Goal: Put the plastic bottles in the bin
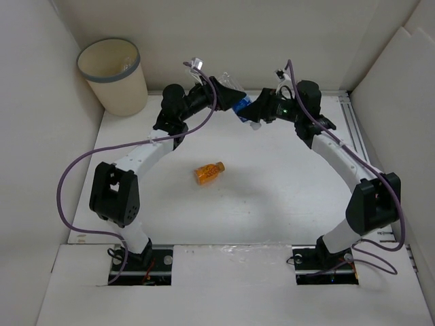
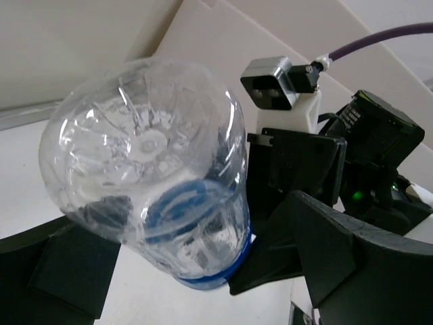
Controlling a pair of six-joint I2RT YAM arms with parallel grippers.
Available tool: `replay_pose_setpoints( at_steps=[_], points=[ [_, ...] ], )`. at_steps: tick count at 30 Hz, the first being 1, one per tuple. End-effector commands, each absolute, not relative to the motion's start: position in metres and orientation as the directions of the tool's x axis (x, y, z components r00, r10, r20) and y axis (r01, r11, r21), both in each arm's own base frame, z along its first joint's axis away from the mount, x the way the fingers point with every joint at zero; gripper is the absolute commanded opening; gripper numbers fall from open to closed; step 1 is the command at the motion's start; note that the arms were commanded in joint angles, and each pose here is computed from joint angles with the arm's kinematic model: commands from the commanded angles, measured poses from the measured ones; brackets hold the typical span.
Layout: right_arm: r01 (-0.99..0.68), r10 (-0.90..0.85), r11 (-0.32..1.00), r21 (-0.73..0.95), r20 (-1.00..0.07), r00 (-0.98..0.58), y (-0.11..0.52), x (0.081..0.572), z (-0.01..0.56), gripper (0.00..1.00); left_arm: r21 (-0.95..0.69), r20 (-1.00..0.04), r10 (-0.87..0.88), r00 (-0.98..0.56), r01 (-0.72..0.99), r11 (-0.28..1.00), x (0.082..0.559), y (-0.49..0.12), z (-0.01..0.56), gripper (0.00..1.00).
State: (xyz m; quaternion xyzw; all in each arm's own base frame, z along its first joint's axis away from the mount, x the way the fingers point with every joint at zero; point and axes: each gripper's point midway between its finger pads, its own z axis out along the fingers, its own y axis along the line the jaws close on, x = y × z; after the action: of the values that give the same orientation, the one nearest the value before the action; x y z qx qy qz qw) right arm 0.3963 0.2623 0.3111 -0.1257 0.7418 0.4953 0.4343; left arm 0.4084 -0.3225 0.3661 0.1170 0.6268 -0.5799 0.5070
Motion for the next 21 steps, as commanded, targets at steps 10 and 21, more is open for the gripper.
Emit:
replay_pose_setpoints(
  at_steps=[10, 21],
  points=[
    [-0.748, 0.24, 0.318, 0.582, -0.813, -0.531, 0.282, 0.37, 0.353, 0.7, -0.582, -0.778, -0.53, -0.339, 0.706, 0.403, 0.435, -0.308, 0.398, 0.09],
    [-0.55, 0.319, 0.528, 0.647, -0.751, -0.578, 0.212, 0.381, 0.276, 1.0, -0.636, -0.702, -0.679, 0.214, 0.242, 0.733, 0.577, -0.08, 0.524, 0.0]
  ],
)
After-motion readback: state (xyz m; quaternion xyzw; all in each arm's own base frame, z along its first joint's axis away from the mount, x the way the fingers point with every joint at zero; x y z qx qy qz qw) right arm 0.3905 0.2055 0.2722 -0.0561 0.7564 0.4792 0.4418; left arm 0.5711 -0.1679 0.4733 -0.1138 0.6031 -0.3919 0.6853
